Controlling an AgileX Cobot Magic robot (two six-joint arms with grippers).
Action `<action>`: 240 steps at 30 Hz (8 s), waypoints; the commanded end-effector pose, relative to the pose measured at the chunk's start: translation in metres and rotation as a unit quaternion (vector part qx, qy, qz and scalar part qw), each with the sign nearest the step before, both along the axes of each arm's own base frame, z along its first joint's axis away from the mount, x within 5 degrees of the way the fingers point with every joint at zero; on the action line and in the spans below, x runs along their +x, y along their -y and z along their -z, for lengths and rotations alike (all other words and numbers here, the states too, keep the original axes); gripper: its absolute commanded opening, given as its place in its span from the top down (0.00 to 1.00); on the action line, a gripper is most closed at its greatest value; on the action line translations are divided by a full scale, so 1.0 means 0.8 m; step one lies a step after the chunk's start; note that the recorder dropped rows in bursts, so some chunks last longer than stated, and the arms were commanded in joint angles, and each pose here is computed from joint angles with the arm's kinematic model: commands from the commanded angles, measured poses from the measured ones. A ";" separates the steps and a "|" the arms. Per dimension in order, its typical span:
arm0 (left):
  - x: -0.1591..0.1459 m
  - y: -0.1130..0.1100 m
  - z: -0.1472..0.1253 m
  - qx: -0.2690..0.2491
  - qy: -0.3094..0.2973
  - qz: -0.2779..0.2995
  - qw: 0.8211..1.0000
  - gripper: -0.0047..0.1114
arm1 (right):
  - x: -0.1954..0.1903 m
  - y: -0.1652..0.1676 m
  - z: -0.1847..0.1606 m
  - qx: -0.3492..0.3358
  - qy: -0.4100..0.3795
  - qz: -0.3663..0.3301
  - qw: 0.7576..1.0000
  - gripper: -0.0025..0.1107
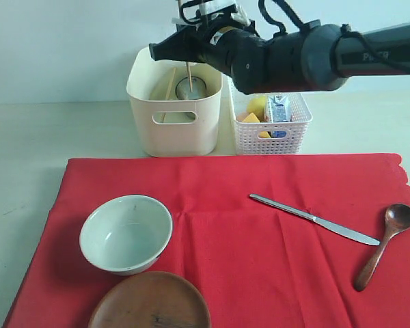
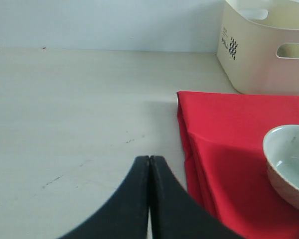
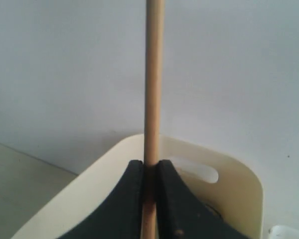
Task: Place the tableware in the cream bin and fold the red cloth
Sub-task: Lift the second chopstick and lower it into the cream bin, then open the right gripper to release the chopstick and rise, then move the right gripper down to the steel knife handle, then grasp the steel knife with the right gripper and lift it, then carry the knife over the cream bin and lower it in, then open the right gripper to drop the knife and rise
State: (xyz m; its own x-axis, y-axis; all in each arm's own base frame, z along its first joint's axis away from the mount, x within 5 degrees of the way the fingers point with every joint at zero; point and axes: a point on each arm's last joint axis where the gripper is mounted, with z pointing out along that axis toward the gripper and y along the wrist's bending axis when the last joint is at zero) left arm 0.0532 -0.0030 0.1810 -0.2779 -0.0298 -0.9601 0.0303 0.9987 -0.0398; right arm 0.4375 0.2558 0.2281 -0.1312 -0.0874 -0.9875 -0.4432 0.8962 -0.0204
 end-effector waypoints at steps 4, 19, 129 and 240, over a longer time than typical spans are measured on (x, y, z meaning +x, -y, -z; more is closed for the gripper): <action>0.000 0.000 -0.001 0.000 0.008 0.002 1.000 0.96 | 0.009 -0.005 0.040 -0.026 -0.018 -0.004 0.999 0.98; 0.000 0.000 -0.001 0.000 0.008 0.002 1.000 0.96 | 0.005 -0.007 0.071 -0.085 -0.072 -0.027 0.993 0.70; 0.000 0.000 -0.001 0.000 0.008 0.002 1.000 0.96 | -0.099 0.144 0.166 -0.400 -0.523 -0.118 0.744 0.91; 0.000 0.000 -0.001 0.000 0.008 0.002 1.000 0.96 | -0.017 0.085 -0.081 -0.072 -0.273 -0.138 0.949 0.64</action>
State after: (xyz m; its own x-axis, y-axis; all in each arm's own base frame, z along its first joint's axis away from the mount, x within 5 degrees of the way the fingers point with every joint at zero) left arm 0.0532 -0.0030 0.1810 -0.2779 -0.0298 -0.9601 0.0303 0.9987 -0.0398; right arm 0.4344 0.1943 0.2826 -0.5211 -0.2881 -0.8034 -0.6511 0.7428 0.1560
